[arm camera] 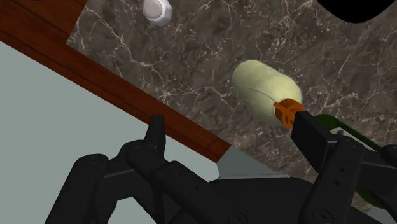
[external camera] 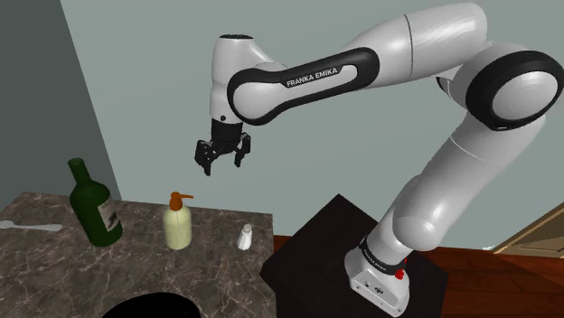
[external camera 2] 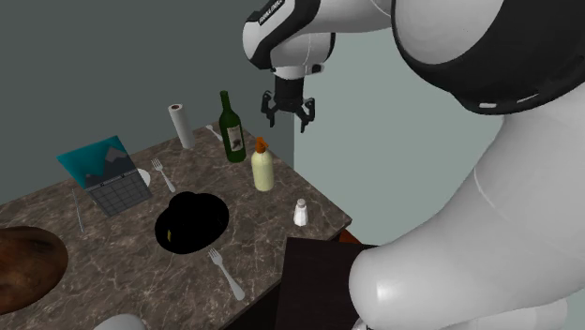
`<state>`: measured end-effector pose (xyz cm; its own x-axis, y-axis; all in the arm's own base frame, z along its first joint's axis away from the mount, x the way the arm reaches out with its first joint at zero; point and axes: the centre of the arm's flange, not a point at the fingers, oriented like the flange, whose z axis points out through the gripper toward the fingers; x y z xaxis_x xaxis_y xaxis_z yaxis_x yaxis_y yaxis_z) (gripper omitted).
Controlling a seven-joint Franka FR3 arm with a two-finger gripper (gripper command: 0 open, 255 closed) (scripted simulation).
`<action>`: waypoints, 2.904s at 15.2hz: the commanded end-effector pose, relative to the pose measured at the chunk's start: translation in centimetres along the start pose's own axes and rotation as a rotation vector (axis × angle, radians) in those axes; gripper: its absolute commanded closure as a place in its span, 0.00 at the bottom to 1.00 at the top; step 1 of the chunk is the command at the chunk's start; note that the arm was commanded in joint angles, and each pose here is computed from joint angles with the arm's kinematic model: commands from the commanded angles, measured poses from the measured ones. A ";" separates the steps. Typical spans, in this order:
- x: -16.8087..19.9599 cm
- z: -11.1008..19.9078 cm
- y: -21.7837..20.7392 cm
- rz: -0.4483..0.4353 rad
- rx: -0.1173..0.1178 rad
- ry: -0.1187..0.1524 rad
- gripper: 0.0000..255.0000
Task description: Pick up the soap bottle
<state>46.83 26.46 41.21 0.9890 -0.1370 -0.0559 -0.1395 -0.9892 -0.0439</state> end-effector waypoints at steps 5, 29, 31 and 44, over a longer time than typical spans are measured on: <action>3.6 4.8 -5.7 0.022 -0.002 -0.006 0.00; 7.4 13.4 -11.1 0.043 -0.006 -0.013 1.00; 7.4 13.4 -11.0 0.043 -0.005 -0.013 1.00; 7.1 6.5 -11.3 0.043 -0.005 -0.013 1.00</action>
<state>55.04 37.02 34.21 0.9814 -0.1788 -0.0706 -0.1816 -0.9827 -0.0357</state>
